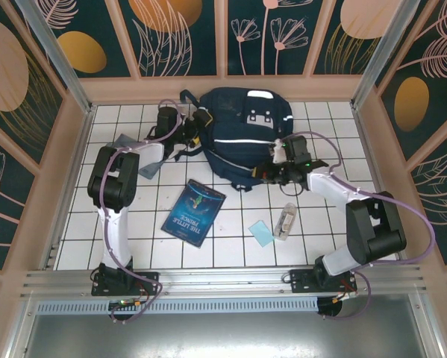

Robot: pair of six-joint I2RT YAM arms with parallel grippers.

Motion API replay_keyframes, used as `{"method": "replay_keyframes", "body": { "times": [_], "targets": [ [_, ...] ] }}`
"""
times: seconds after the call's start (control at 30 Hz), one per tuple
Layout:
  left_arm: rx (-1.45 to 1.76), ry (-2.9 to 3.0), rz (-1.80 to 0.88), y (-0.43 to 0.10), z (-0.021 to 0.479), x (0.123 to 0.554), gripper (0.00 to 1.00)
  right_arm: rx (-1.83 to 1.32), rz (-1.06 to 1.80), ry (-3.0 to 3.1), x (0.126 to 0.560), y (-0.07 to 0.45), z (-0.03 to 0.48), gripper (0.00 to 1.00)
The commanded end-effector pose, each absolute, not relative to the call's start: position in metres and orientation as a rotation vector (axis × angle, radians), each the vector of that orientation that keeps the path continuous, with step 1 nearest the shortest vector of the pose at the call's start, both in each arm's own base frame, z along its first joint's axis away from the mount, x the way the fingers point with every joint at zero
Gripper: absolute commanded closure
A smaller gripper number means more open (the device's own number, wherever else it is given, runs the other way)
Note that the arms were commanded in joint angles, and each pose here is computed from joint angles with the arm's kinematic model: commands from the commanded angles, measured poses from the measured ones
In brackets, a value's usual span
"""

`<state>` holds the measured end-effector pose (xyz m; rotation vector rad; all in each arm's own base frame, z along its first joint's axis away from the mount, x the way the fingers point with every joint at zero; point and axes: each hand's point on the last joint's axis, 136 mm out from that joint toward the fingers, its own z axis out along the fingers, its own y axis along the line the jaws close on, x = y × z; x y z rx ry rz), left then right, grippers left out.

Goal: Pack the student bag

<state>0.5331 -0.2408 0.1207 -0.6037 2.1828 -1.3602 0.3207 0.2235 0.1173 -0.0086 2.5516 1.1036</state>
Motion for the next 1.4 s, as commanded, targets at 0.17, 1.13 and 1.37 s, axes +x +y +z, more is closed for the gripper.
{"method": "replay_keyframes", "body": {
  "times": [0.17, 1.13, 1.37],
  "targets": [
    [-0.478, 2.269, -0.928, -0.183, 0.156, 0.471, 0.02, -0.117, 1.513, 2.229, 0.352, 0.298, 0.195, 1.00],
    [-0.962, 1.988, -1.463, -0.241, 0.127, 0.421, 1.00, -0.204, 1.433, 2.369, 0.318, 0.323, 0.173, 1.00],
    [-0.944, 2.002, -1.413, -0.230, 0.126, 0.406, 1.00, -0.100, 0.977, 2.644, 0.302, 0.248, 0.092, 1.00]
  ]
}}
